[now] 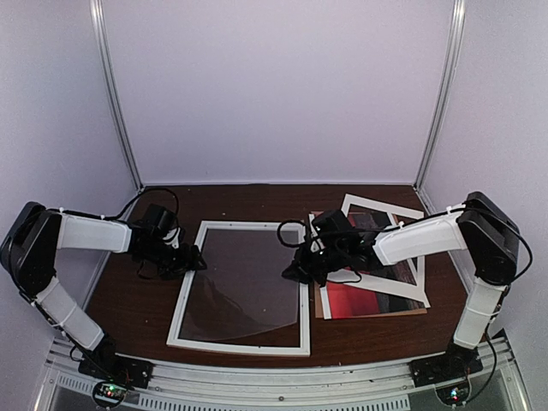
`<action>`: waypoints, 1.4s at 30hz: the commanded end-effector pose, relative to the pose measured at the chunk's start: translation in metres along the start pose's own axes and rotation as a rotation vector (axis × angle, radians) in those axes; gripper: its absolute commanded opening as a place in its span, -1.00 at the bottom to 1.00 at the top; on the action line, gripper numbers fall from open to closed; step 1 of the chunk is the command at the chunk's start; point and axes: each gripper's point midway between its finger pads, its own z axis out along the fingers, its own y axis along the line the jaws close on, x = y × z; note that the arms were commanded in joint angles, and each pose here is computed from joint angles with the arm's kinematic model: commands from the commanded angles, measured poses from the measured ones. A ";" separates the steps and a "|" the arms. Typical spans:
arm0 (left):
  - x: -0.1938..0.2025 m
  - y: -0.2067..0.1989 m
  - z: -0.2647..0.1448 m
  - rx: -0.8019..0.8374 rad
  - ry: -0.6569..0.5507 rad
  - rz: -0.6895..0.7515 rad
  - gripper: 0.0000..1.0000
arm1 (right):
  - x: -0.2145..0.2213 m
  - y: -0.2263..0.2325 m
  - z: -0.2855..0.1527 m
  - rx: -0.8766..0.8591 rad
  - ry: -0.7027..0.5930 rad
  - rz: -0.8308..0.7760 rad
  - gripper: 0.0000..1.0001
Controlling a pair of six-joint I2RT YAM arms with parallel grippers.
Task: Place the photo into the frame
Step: Place the glass panel at the frame body.
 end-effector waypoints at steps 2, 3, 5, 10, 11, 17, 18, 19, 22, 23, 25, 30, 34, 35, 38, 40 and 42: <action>0.000 -0.003 0.004 0.018 -0.007 -0.002 0.64 | 0.005 0.007 0.000 0.003 0.053 -0.080 -0.90; 0.001 -0.004 0.004 0.019 -0.006 0.001 0.64 | 0.003 0.007 0.000 0.004 0.050 -0.086 -0.87; 0.001 -0.003 0.004 0.018 -0.005 0.001 0.64 | -0.001 0.010 -0.001 -0.001 0.043 -0.102 -0.81; 0.000 -0.004 0.004 0.017 -0.006 0.008 0.64 | -0.011 0.008 -0.002 0.024 0.042 -0.129 -0.72; 0.000 -0.004 0.004 0.016 -0.004 0.009 0.64 | -0.013 0.008 -0.002 0.025 0.043 -0.133 -0.71; -0.002 -0.003 0.003 0.008 -0.007 0.015 0.64 | -0.025 0.004 -0.003 0.040 0.046 -0.150 -0.69; -0.002 -0.004 0.003 0.007 -0.007 0.017 0.64 | -0.026 0.003 -0.003 0.044 0.050 -0.155 -0.69; -0.002 -0.003 0.003 0.005 -0.007 0.019 0.64 | -0.027 0.003 -0.002 0.044 0.053 -0.159 -0.69; -0.002 -0.003 0.003 0.001 -0.007 0.022 0.64 | -0.028 0.005 0.000 0.041 0.071 -0.182 -0.69; -0.003 -0.003 0.003 -0.001 -0.009 0.024 0.64 | -0.029 0.006 0.001 0.043 0.074 -0.189 -0.70; -0.003 -0.003 0.003 -0.002 -0.008 0.025 0.64 | -0.030 0.008 0.003 0.040 0.086 -0.202 -0.71; -0.002 -0.001 0.003 -0.006 -0.006 0.027 0.64 | -0.032 0.009 0.006 0.046 0.113 -0.232 -0.83; -0.001 0.000 0.003 -0.011 -0.002 0.029 0.64 | -0.032 0.012 0.005 0.033 0.124 -0.237 -1.00; -0.001 0.000 0.003 -0.011 -0.002 0.029 0.64 | -0.032 0.014 0.004 0.028 0.125 -0.238 -1.00; 0.001 0.001 0.003 -0.016 -0.002 0.024 0.64 | -0.034 0.026 -0.004 -0.005 0.118 -0.239 -1.00; -0.001 0.002 0.002 -0.019 -0.009 0.020 0.65 | -0.037 0.036 -0.011 -0.033 0.108 -0.237 -1.00; -0.001 0.001 0.002 -0.015 -0.009 0.016 0.65 | -0.036 0.048 -0.018 -0.067 0.103 -0.233 -1.00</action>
